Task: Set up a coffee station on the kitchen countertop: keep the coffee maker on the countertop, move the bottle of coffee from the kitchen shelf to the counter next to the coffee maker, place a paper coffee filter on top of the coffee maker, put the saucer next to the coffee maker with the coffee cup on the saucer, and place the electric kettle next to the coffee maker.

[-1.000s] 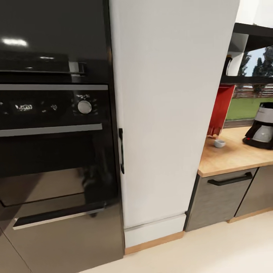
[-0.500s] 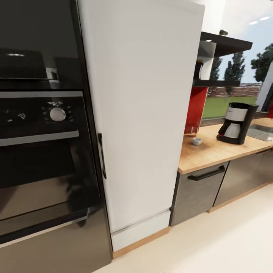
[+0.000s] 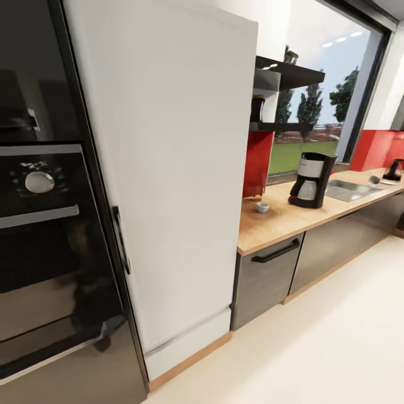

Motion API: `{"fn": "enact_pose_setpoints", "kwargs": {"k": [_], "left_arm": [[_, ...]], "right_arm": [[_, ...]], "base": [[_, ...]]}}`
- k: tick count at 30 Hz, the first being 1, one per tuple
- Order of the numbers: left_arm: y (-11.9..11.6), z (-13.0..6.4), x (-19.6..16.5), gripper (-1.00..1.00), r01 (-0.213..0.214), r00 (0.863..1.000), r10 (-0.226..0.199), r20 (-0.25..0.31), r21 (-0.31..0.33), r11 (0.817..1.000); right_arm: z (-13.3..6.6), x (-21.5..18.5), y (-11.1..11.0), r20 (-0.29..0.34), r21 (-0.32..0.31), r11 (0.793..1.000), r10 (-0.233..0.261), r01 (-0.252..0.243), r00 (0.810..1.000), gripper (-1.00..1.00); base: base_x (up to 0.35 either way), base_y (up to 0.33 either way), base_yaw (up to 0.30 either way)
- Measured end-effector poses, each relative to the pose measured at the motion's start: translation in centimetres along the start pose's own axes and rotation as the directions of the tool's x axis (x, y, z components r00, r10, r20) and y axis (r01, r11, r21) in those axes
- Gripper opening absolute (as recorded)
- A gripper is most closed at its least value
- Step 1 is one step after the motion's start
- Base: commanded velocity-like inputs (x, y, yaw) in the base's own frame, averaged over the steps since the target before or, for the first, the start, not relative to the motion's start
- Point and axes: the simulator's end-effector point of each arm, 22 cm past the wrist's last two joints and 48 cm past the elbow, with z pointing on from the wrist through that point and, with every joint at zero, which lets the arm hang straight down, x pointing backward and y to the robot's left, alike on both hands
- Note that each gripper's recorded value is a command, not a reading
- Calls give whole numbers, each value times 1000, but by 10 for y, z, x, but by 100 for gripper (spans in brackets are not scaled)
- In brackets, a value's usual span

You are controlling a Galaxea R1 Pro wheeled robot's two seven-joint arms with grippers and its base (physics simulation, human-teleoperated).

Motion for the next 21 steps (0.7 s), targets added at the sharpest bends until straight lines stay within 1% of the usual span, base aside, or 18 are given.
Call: {"fn": "enact_pose_setpoints", "kwargs": {"k": [21], "left_arm": [[1,-26,2,100,-1,1000,1,0,0,1000]], "right_arm": [[-26,2,1,-1,0,1000,0,0,1000,100]], "base": [[0,0,-289]]}}
